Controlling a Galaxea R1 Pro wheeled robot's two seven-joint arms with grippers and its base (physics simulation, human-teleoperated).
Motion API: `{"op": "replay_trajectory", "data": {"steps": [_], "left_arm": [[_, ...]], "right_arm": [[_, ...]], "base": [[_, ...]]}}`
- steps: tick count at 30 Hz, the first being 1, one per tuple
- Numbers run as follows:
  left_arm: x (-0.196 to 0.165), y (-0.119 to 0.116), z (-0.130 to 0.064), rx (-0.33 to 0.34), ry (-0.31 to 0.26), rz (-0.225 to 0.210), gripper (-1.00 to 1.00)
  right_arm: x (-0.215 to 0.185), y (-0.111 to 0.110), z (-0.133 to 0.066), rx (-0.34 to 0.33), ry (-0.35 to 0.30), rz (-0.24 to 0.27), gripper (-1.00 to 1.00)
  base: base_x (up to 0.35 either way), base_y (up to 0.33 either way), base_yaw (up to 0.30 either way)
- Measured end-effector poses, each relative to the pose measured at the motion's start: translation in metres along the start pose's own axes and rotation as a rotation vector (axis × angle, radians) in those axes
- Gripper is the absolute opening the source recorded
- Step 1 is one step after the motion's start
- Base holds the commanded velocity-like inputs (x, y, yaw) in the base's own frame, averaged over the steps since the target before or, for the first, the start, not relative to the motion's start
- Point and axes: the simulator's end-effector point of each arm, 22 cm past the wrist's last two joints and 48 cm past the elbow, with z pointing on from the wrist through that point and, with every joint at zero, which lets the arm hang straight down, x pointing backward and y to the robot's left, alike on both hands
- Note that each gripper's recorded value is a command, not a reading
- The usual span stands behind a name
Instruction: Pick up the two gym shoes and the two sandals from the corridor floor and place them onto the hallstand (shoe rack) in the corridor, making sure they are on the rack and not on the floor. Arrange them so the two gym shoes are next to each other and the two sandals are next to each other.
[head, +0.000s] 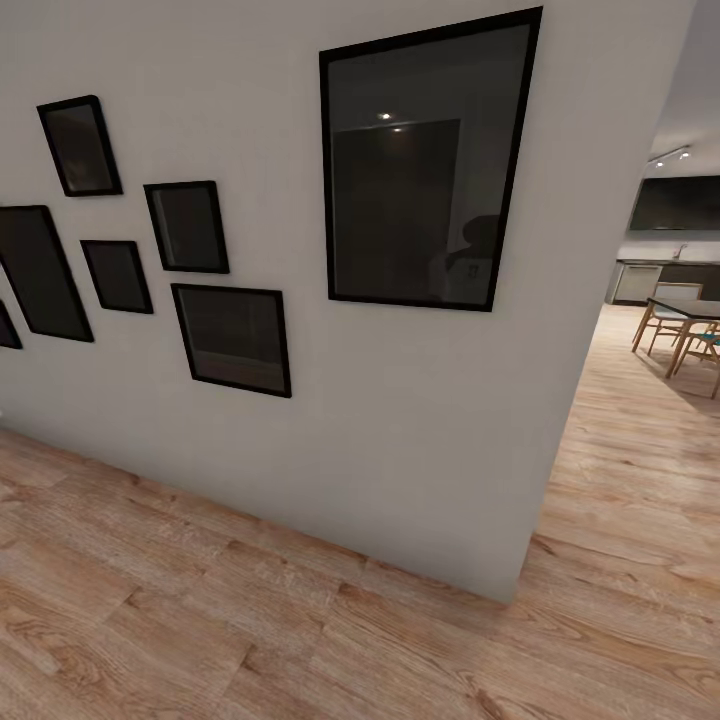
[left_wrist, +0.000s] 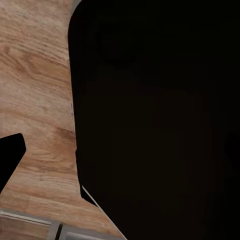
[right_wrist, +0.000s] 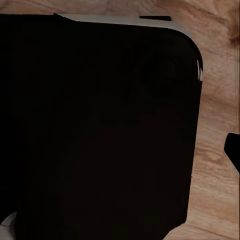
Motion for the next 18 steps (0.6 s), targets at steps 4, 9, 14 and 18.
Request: {"op": "replay_trajectory", "data": {"steps": [4, 9, 14, 18], "left_arm": [[-0.017, 0.005, 0.000, -0.009, -0.045, 0.004, 1.00], [-0.039, 0.016, -0.002, -0.027, -0.104, 0.000, 1.00], [-0.078, 0.031, -0.006, -0.057, -0.185, -0.004, 1.00], [-0.111, 0.039, -0.011, -0.074, -0.253, -0.007, 1.00]], "right_arm": [[-0.016, -0.018, 0.000, 0.025, -0.046, -0.002, 1.00], [-0.036, -0.040, -0.002, 0.054, -0.102, -0.003, 1.00], [-0.056, -0.063, -0.005, 0.082, -0.159, -0.003, 1.00], [-0.072, -0.080, -0.009, 0.105, -0.204, -0.004, 1.00]], "base": [[0.000, 0.000, 0.000], [0.000, 0.000, 0.000], [0.000, 0.000, 0.000], [0.000, 0.000, 0.000]]}}
